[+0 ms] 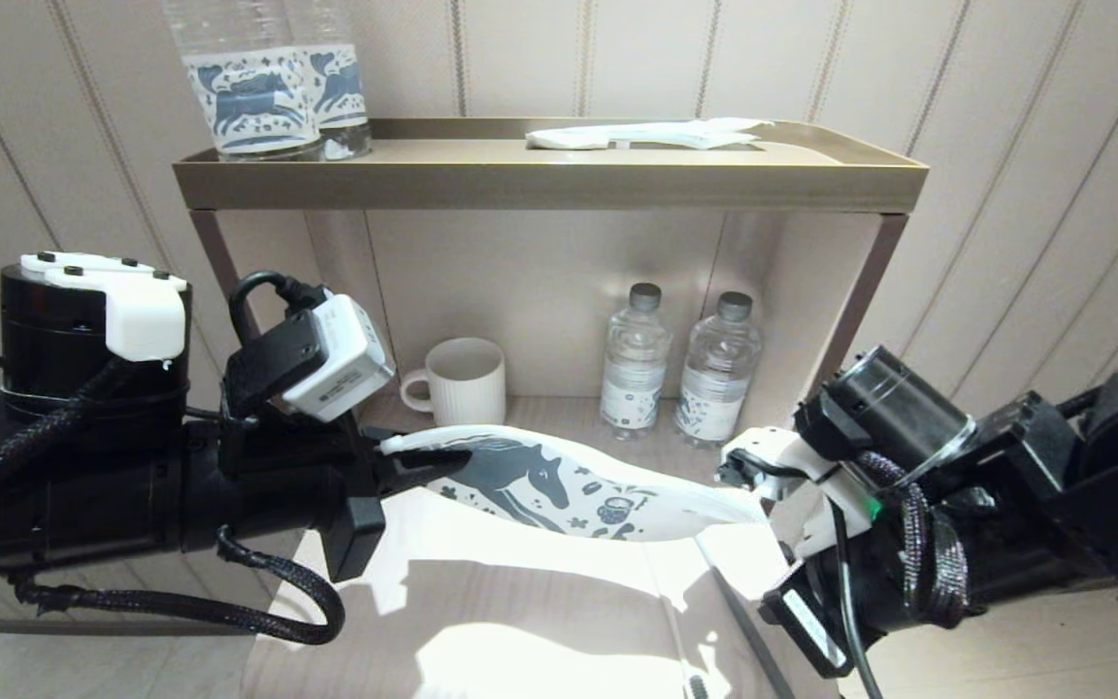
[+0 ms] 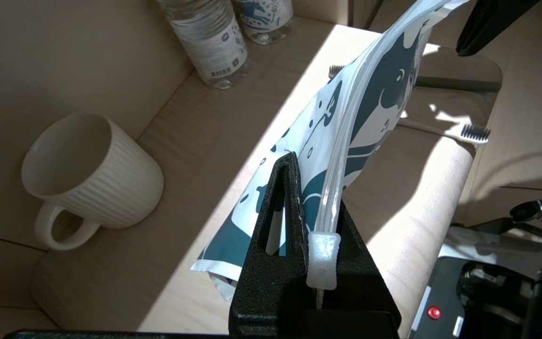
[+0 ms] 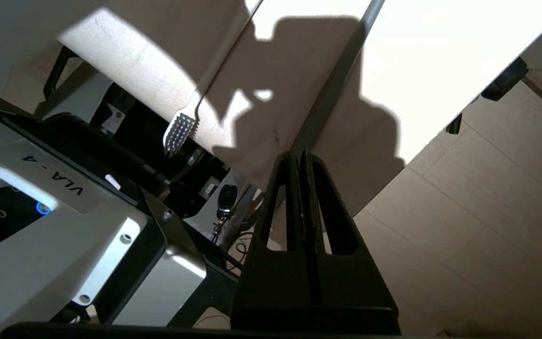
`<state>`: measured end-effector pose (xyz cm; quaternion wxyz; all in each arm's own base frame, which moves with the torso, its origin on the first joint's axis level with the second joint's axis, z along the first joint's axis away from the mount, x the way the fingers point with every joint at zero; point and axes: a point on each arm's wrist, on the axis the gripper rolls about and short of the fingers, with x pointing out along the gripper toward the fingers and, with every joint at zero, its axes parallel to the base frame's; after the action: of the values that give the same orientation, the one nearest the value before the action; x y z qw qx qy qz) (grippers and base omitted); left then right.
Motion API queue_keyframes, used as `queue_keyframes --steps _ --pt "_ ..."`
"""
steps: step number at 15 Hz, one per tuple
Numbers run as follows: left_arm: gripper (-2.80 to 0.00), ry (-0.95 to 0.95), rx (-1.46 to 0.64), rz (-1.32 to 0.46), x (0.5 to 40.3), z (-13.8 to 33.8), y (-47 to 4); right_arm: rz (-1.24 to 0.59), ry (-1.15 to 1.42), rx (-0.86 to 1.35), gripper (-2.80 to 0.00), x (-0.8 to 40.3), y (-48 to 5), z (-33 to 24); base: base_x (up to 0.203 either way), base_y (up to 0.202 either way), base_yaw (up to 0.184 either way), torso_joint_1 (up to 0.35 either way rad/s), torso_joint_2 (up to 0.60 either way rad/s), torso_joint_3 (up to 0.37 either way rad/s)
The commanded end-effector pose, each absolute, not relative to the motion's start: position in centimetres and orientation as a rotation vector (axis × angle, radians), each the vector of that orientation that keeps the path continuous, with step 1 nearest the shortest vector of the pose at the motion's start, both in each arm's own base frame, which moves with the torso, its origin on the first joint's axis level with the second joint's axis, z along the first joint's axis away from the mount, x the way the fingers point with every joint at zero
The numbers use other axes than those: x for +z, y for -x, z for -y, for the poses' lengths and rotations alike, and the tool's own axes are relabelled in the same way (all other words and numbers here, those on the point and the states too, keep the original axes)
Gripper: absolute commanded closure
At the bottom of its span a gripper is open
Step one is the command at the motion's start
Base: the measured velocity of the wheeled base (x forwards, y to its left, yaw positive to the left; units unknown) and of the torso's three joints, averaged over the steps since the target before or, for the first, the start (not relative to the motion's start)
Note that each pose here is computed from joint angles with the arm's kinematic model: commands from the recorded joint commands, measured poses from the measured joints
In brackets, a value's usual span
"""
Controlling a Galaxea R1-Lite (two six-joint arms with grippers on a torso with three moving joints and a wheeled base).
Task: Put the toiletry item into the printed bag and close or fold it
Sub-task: Pick up a toothbrush
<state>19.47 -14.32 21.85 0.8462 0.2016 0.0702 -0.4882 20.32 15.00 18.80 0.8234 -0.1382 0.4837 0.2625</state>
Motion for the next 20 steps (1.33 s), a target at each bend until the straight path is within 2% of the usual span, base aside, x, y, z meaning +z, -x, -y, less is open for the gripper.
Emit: queue_keyframes --steps 1,3,4,6,7,13,20 --pt "0.0 -0.427 -1.035 -0.163 21.4 14.5 -19.8 -1.059 0.304 0.552 0.0 17.8 -20.9 -15.4 0.0 0.0 0.0 0.0 0.0 0.0" --pt "0.0 -0.429 -1.036 -0.166 21.4 14.6 -19.8 -1.061 0.309 0.546 0.0 17.4 -21.4 -15.7 0.0 0.0 0.0 0.0 0.0 0.0" --pt "0.0 -0.429 -1.036 -0.167 21.3 14.6 -19.8 -1.064 0.313 0.545 -2.8 17.3 -21.3 -15.7 0.0 0.0 0.0 0.0 0.0 0.0" --pt "0.0 -0.431 -1.036 -0.168 21.3 14.6 -19.9 -1.058 0.314 0.544 -2.8 17.3 -21.3 -15.8 0.0 0.0 0.0 0.0 0.0 0.0" --pt "0.0 -0.432 -1.037 -0.167 21.3 14.6 -19.9 -1.059 0.315 0.546 0.0 17.3 -21.3 -15.8 0.0 0.0 0.0 0.0 0.0 0.0" --pt "0.0 -0.434 -1.038 -0.174 21.1 14.7 -20.0 -1.1 0.327 0.537 0.0 16.2 -21.7 -15.9 0.0 0.0 0.0 0.0 0.0 0.0" --pt "0.0 -0.435 -1.038 -0.175 21.1 14.7 -19.9 -1.065 0.327 0.546 0.0 16.0 -21.7 -16.2 0.0 0.0 0.0 0.0 0.0 0.0"
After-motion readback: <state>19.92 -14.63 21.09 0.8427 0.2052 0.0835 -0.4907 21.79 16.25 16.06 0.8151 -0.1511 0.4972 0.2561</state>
